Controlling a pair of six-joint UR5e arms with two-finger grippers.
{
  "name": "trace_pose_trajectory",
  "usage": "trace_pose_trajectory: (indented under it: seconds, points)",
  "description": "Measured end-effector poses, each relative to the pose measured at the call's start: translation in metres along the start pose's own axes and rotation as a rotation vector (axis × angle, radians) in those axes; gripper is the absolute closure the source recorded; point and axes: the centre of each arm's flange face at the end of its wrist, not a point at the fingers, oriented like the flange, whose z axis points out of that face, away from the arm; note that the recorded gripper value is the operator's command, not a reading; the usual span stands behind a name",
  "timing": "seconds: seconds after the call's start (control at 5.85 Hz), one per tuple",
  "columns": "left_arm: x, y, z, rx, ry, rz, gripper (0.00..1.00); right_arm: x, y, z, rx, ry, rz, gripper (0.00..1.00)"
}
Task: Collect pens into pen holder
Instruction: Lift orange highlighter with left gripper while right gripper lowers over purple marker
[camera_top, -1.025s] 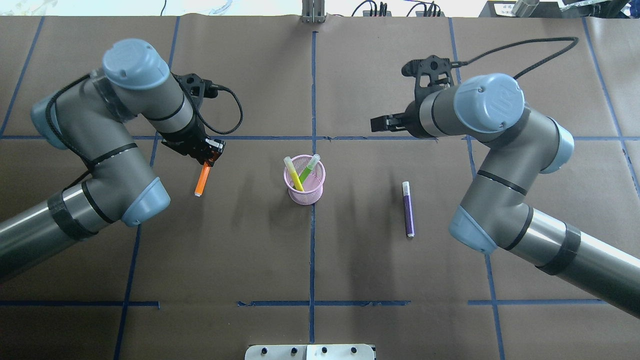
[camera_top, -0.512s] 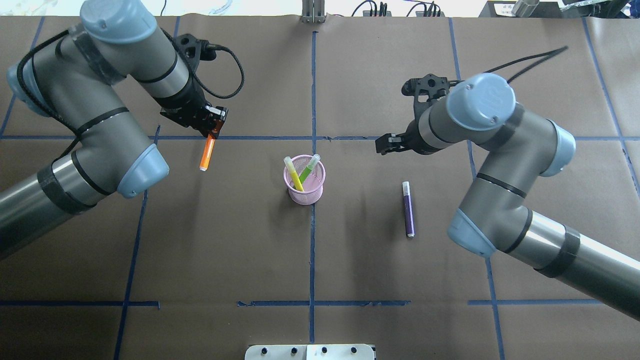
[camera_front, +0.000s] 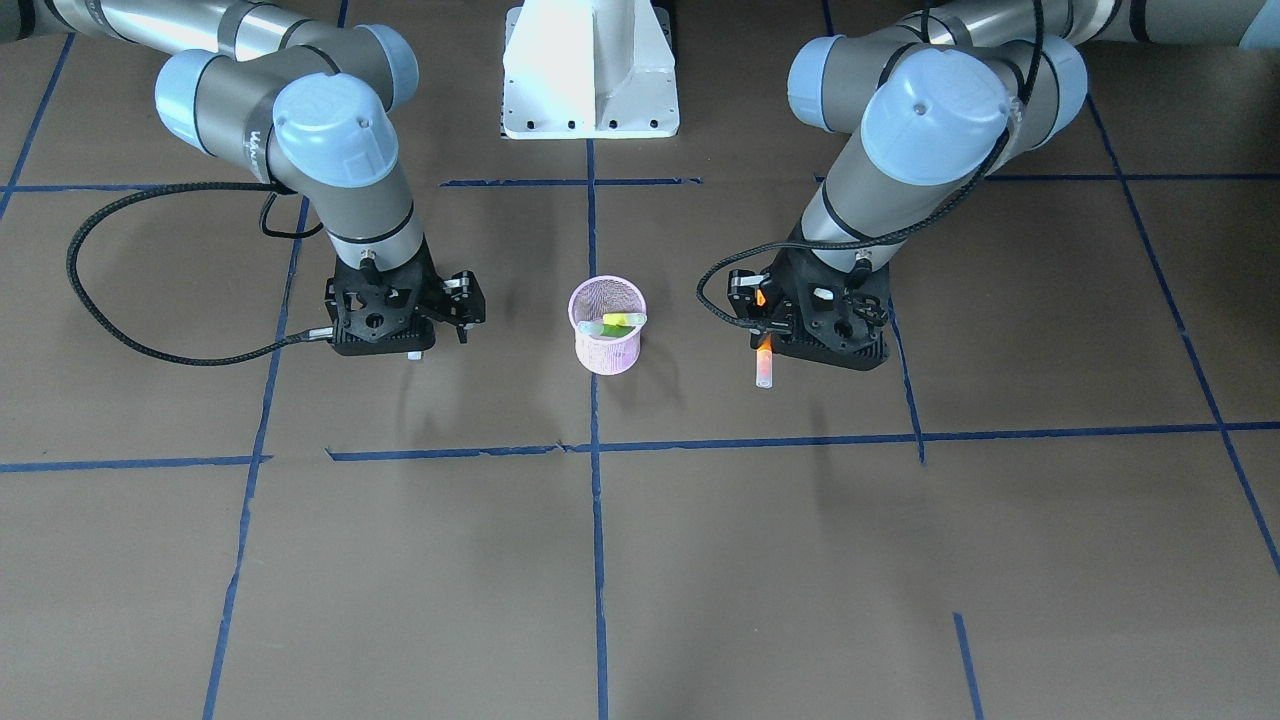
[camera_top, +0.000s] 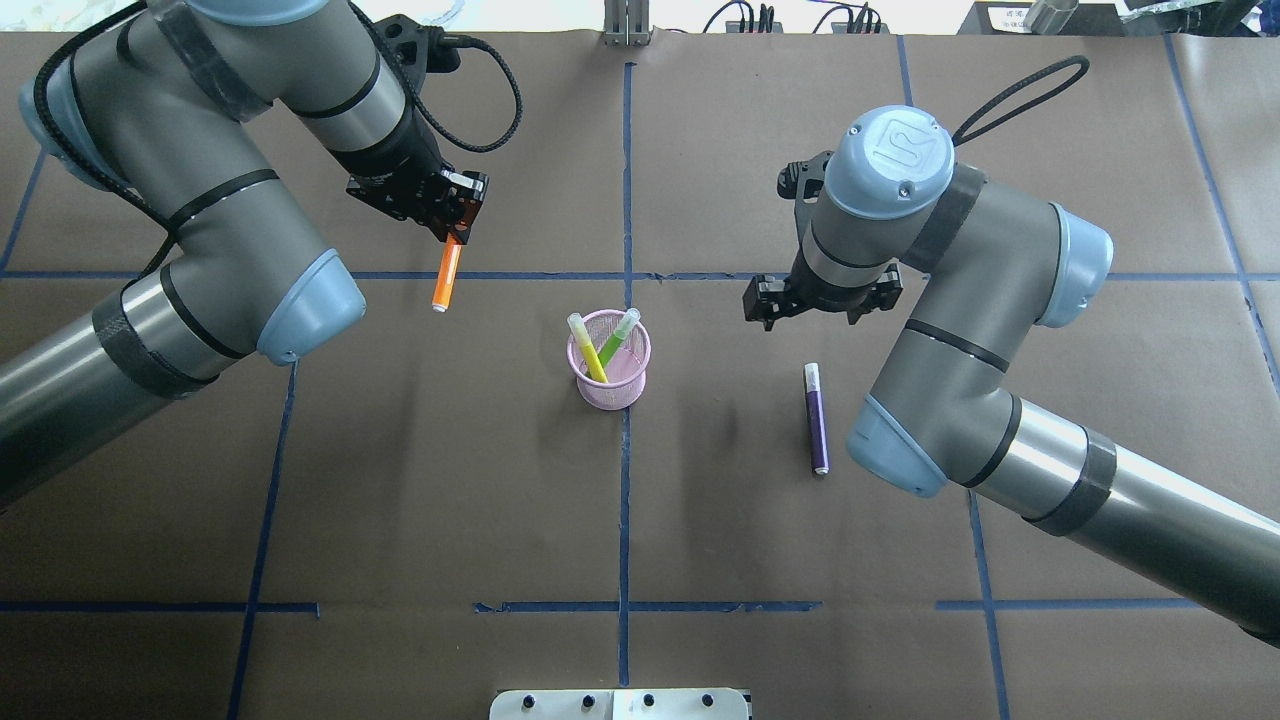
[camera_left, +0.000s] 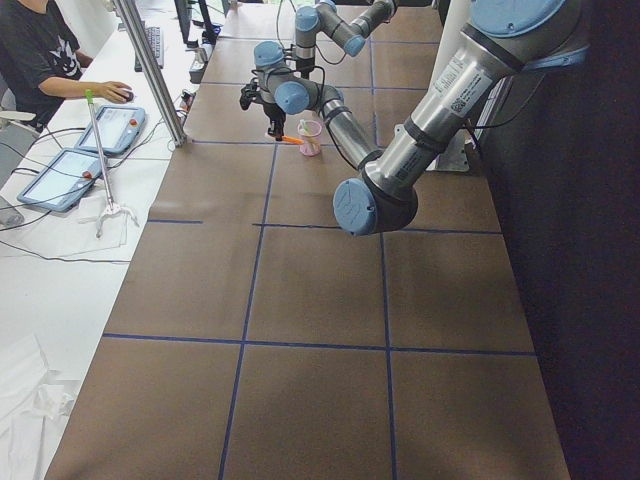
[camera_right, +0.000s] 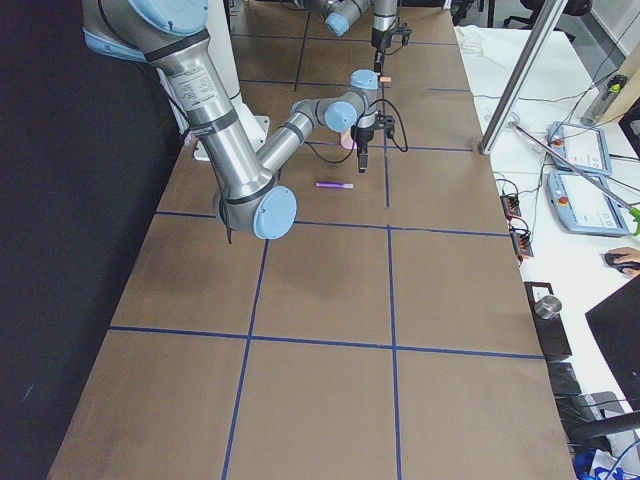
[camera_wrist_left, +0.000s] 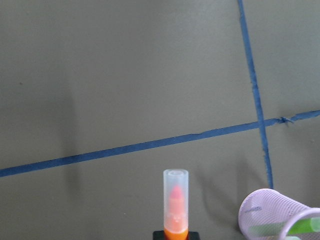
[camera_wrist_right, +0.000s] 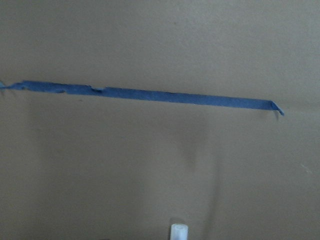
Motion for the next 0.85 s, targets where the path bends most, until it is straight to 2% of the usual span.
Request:
trace_pose_trajectory:
  seconds: [0.17,0.34,0.51,0.85]
  points:
    - [0.008,0.000,-0.010,0.015,0.016,-0.005,1.00,0.014,0.004,0.017,-0.019,0.025,-0.021,0.00]
    - [0.015,0.001,-0.021,0.033,0.035,-0.003,1.00,0.016,0.006,0.027,-0.024,0.024,-0.025,0.00]
    - [0.024,0.001,-0.032,0.054,0.059,-0.016,1.00,0.012,0.008,0.038,-0.025,0.010,-0.009,0.00]
    - [0.037,0.001,-0.044,0.091,0.108,-0.053,1.00,0.002,0.016,0.054,-0.062,-0.021,0.045,0.00]
